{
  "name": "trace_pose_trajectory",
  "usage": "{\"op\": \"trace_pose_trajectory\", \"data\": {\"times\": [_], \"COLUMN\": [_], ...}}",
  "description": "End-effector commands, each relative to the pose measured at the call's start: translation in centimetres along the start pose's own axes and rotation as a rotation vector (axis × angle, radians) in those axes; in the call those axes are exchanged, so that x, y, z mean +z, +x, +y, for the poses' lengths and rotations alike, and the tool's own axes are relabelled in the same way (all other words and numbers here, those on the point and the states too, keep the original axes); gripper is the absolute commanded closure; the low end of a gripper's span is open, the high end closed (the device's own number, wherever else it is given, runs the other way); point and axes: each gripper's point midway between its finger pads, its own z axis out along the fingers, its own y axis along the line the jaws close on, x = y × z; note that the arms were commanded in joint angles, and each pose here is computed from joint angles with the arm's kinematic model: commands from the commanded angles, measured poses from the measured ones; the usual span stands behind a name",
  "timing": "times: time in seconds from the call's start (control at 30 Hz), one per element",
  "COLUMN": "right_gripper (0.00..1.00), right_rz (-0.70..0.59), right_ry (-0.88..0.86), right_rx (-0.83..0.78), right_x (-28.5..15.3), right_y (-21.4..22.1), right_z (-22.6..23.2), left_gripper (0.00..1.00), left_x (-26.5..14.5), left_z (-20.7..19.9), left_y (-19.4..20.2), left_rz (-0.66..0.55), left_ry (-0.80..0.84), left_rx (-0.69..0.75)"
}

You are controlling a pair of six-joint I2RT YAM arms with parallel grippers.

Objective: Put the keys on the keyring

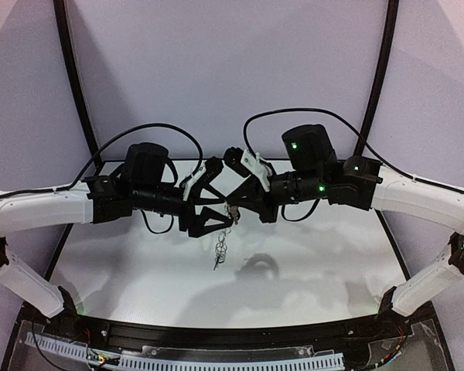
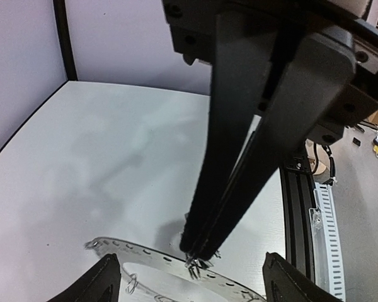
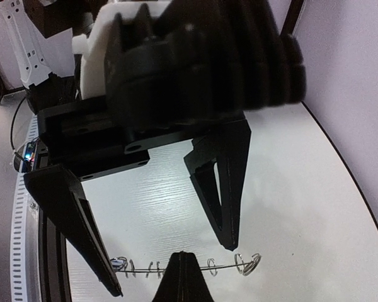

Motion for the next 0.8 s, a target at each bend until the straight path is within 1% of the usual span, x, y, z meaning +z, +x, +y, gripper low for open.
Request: {"op": "trace_pose_trajectory", "data": {"times": [0.0,0.07,0.13,0.2,0.4,0.6,0.77], "right_gripper": [1.00,1.00,1.00,1.00,1.00,1.00,1.00], "right_rz": [-0.094,-0.104,-0.112,-0.116,-0.103,-0.058,-0.056], "right_ry": [0.011,-0.012,-0.024,-0.043,-0.090,-0.099,-0.094], "right_rx": [-0.010,-0.013,-0.014,-0.013,0.000,0.010,0.011], "right_x": [-1.1,-1.5,-1.9,-2.2,-2.5,-2.0,-1.7], "right_y": [-3.3,-3.5,-3.7,-3.8,-3.6,-2.7,-2.6], "right_z": [-0.2,0.3,0.6,0.9,1.8,1.9,1.7], "left_gripper": [0.23,0.26,0.31,0.39,0.47,0.45,0.43], "left_x": [0.0,0.0,-0.1,-0.1,0.1,0.1,-0.1], "left_z": [1.0,1.4,1.7,2.0,2.1,1.9,1.2], "left_y": [0.8,1.3,1.7,1.9,0.8,-0.1,-1.2], "left_rz": [0.055,0.075,0.091,0.094,0.053,0.024,-0.011], "left_ry": [-0.050,-0.077,-0.096,-0.108,-0.109,-0.097,-0.061], "left_rx": [0.002,0.012,0.021,0.025,0.047,0.060,0.055]}}
